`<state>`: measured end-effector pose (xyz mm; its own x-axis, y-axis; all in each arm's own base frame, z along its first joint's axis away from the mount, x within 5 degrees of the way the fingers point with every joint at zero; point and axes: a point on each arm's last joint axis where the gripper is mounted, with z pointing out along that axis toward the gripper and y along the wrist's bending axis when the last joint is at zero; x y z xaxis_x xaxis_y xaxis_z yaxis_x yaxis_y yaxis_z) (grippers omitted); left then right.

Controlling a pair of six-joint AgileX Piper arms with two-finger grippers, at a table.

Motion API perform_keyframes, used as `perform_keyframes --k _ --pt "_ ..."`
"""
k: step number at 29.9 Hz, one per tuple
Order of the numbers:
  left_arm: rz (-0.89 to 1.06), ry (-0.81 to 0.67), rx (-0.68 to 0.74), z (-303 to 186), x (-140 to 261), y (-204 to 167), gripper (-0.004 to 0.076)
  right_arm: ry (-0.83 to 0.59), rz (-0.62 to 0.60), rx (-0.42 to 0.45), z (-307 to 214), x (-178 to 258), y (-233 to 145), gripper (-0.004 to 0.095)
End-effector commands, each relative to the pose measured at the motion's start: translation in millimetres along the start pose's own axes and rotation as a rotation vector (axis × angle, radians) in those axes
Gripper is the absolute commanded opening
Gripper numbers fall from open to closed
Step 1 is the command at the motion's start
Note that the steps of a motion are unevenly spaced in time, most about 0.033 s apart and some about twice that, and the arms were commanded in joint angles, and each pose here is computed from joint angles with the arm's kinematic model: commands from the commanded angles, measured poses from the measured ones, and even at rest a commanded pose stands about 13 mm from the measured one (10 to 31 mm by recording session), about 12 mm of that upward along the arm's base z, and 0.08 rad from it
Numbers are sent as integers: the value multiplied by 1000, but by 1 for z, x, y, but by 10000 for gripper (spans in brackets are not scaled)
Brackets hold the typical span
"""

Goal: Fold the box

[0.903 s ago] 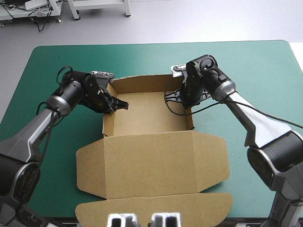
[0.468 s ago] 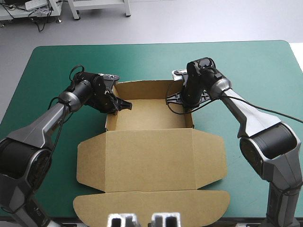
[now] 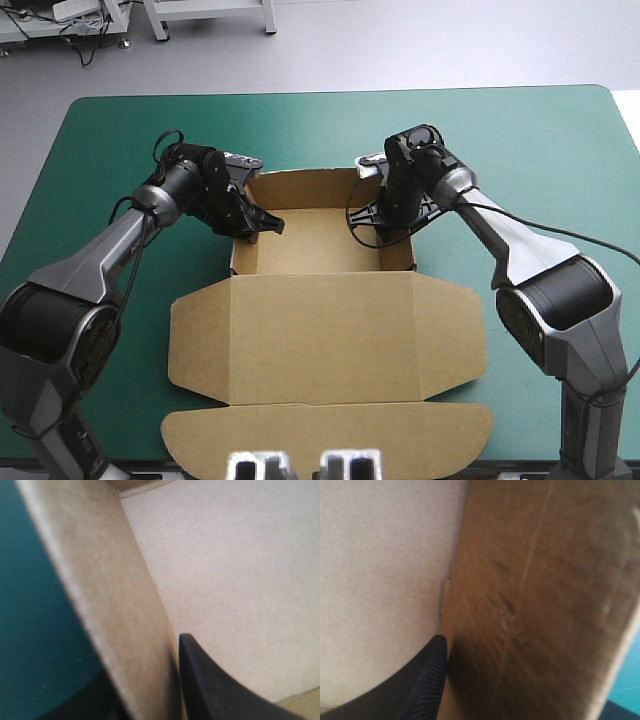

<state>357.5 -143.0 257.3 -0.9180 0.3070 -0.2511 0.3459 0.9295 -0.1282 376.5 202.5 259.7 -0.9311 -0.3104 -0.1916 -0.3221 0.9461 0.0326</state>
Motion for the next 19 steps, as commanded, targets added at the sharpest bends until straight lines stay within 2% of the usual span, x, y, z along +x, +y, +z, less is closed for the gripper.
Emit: perform_keyframes --k 1,5,8,11,19 --pt "14 -114 139 -33 -14 -28 317 -135 -5 -56 -40 -6 7 428" --pt "29 -159 127 -45 -21 -29 459 -150 0 -54 -49 -9 7 432" --pt "29 -165 112 -45 -21 -27 521 -150 -7 -28 -49 -9 5 432" --pt "29 -178 105 -45 -22 -27 531 -152 -16 7 -49 -9 2 433" --pt "-39 -288 109 -48 -33 -26 531 -230 17 -11 -50 -16 3 470"
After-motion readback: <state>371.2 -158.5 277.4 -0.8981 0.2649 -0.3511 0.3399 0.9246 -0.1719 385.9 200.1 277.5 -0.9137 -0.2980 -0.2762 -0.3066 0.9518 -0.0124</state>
